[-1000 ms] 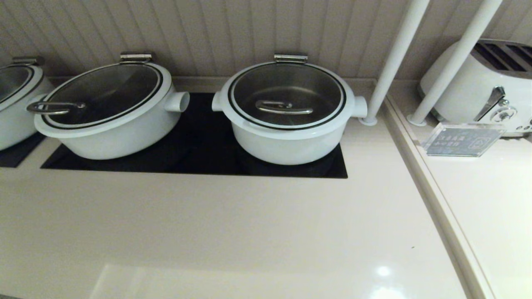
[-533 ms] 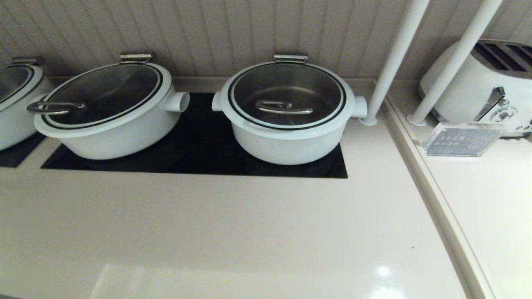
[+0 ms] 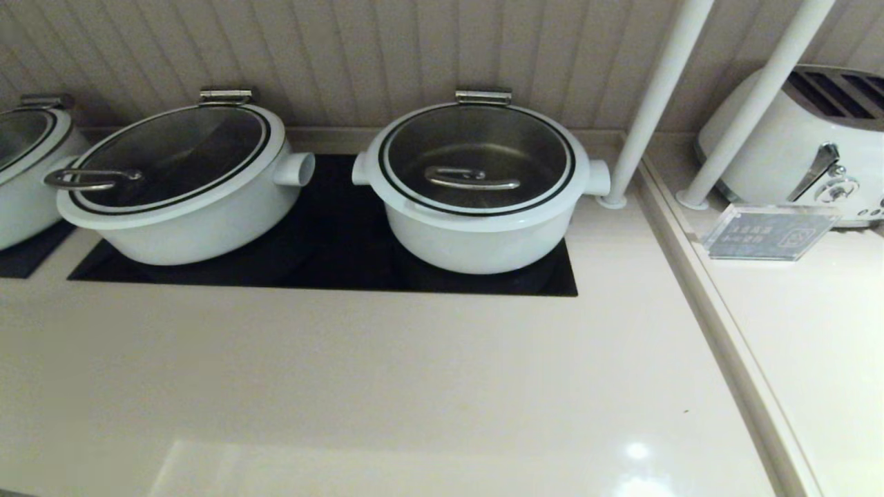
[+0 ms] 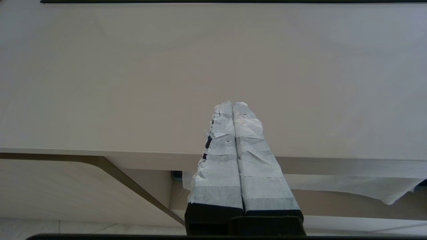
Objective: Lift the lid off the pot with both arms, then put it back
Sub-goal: Open the food pot lid a small opening with the right arm
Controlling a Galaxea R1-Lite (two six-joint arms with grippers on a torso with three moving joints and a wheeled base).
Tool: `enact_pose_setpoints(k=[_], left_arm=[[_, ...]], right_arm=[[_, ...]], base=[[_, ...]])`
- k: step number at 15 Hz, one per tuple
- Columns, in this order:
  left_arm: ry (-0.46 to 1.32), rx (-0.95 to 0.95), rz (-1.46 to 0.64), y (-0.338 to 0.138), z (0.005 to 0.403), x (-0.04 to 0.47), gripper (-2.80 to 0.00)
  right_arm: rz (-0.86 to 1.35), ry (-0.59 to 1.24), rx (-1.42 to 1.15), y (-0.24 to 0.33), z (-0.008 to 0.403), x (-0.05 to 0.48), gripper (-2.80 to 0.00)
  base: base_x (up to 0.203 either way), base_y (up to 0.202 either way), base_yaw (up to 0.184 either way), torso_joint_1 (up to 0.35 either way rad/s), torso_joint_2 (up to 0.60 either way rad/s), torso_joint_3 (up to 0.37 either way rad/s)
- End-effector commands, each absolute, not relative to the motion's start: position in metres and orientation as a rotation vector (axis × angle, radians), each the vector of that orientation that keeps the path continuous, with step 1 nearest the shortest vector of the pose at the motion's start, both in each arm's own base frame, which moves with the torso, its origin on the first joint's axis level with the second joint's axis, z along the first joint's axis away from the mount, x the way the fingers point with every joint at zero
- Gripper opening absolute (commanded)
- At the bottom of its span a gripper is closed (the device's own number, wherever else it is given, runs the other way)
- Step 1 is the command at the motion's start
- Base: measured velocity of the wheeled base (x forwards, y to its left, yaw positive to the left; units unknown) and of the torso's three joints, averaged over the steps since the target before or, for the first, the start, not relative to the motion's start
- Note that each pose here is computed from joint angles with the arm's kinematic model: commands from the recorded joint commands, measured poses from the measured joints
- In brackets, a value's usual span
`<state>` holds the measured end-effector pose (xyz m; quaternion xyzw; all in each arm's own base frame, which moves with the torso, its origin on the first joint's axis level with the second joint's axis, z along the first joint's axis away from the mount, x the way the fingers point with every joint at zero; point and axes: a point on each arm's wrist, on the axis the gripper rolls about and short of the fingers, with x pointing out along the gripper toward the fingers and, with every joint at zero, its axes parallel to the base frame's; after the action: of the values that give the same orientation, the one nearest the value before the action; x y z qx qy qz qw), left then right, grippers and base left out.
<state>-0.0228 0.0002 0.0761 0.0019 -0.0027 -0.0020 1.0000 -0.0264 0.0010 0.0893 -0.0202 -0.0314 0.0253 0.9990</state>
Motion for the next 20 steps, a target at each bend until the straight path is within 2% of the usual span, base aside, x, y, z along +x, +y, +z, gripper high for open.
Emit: enact_pose_setpoints(k=[1, 6, 11, 20], left_arm=[[-0.005, 0.005, -0.005, 0.000, 0.076, -0.023, -2.80], [-0.005, 0.004, -0.005, 0.000, 0.076, -0.023, -2.80], [-0.005, 0.005, -0.005, 0.000, 0.076, -0.023, -2.80], [-0.005, 0.005, -0.004, 0.000, 0.076, -0.023, -2.80]], right_arm=[[0.082, -0.097, -0.045, 0.002, 0.101, -0.030, -2.80], [0.208, -0.075, -0.092, 0.005, 0.146, -0.025, -2.80], [0.404, 0.000, -0.195, 0.009, 0.188, 0.021, -2.80], [0.734, -0.009, -0.222, 0.022, 0.213, 0.109, -2.80]], base=[[0.000, 0.000, 0.000, 0.000, 0.00, 0.000], [0.000, 0.000, 0.000, 0.000, 0.00, 0.000], [0.000, 0.000, 0.000, 0.000, 0.00, 0.000], [0.000, 0.000, 0.000, 0.000, 0.00, 0.000]])
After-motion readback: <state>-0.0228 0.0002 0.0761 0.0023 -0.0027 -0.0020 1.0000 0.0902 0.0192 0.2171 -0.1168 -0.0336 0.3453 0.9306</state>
